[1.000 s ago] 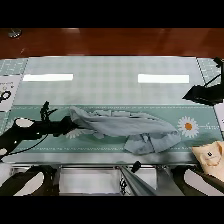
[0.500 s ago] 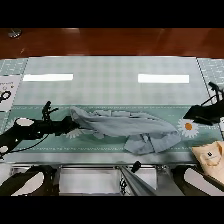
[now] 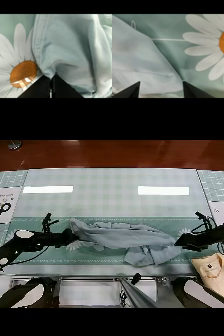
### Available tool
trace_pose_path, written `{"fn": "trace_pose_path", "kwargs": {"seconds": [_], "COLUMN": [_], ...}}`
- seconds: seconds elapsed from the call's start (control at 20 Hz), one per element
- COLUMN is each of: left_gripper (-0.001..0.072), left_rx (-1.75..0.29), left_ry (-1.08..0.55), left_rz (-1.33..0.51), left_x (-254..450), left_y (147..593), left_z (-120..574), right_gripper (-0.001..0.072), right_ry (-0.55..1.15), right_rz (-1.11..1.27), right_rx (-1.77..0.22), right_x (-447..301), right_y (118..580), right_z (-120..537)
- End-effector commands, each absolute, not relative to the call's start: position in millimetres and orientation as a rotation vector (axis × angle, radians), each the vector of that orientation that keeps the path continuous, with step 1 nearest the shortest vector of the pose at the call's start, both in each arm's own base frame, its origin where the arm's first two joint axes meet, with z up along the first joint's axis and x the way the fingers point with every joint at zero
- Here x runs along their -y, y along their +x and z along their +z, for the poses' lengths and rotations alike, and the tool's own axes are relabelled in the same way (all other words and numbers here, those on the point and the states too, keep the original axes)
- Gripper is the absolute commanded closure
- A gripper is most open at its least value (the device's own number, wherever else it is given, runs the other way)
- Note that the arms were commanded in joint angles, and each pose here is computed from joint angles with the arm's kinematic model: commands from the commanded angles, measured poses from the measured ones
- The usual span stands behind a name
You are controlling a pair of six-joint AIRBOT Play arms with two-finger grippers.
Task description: Fold the shirts.
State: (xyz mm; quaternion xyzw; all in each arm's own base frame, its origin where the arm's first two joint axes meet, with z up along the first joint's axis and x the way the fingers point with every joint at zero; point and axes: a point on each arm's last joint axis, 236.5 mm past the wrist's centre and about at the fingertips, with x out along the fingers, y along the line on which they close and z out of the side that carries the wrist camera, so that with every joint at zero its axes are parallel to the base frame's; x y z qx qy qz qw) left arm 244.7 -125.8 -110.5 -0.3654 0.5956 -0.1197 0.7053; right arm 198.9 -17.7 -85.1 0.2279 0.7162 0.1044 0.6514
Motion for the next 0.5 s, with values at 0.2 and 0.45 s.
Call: {"fn": "trace_pose_path", "kwargs": {"seconds": [0.2, 0.45], "left_gripper": [0.0683, 0.0683], "left_rx": [-1.323, -1.281], "left_ry": [-0.817, -0.806], "left_rz": [-0.265, -0.28], "left_x": [125.8, 124.5], "left_y": [245.2, 261.2], "left_z": [-109.9, -97.6], "right_gripper": [0.0174, 0.0682], "right_ry": [0.575, 0.603], "right_rz": [0.249, 0.318], "right_rx": [-1.654, -1.526], "right_x": [-1.1, -13.8], "right_y": [177.3, 202.3], "right_z": [-108.2, -90.5]}}
